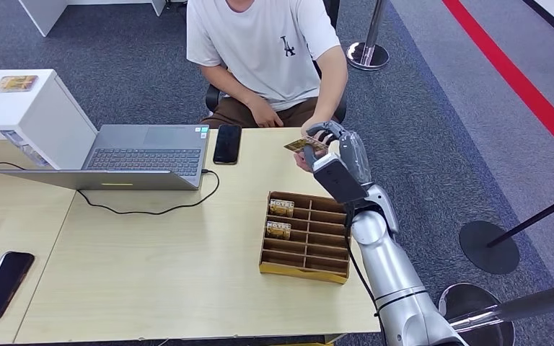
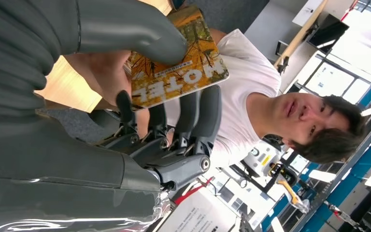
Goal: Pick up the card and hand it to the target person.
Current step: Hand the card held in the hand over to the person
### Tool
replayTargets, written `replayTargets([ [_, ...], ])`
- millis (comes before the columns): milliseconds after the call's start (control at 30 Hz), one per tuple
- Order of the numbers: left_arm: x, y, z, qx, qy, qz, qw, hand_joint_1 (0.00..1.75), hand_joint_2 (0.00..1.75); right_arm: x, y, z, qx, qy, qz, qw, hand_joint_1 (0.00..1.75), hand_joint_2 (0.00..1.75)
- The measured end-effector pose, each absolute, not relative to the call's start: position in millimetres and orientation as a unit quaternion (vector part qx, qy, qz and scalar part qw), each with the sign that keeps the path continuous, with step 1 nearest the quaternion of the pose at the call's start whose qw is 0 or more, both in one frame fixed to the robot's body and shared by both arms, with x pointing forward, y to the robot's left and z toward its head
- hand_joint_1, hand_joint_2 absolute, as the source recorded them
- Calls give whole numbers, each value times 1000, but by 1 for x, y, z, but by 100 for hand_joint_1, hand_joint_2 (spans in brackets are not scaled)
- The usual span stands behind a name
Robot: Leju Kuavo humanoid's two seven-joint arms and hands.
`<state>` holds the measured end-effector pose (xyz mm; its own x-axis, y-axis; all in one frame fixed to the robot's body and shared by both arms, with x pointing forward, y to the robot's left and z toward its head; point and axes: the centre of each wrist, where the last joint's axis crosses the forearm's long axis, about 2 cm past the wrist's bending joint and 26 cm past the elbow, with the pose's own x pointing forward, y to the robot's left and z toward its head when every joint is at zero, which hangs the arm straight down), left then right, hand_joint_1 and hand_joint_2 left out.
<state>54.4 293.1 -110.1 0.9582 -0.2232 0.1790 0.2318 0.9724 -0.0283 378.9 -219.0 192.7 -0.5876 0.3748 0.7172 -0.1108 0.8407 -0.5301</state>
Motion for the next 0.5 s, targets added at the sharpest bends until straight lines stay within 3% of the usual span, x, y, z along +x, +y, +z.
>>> replayTargets([
  [100, 54, 293, -110, -24, -88, -114, 989, 0, 0, 379, -219, 192, -78, -847, 272, 449, 70, 175],
  [200, 54, 293, -110, -22, -88, -113, 989, 0, 0, 379, -220, 191, -78, -846, 273, 451, 19, 175],
  [267, 54, 293, -110, -22, -88, -112, 990, 0, 0, 379, -220, 191, -78, -846, 273, 451, 0, 175],
  [500, 54, 293, -110, -22, -88, -112, 990, 0, 0, 379, -220, 191, -77, -846, 274, 452, 0, 175],
])
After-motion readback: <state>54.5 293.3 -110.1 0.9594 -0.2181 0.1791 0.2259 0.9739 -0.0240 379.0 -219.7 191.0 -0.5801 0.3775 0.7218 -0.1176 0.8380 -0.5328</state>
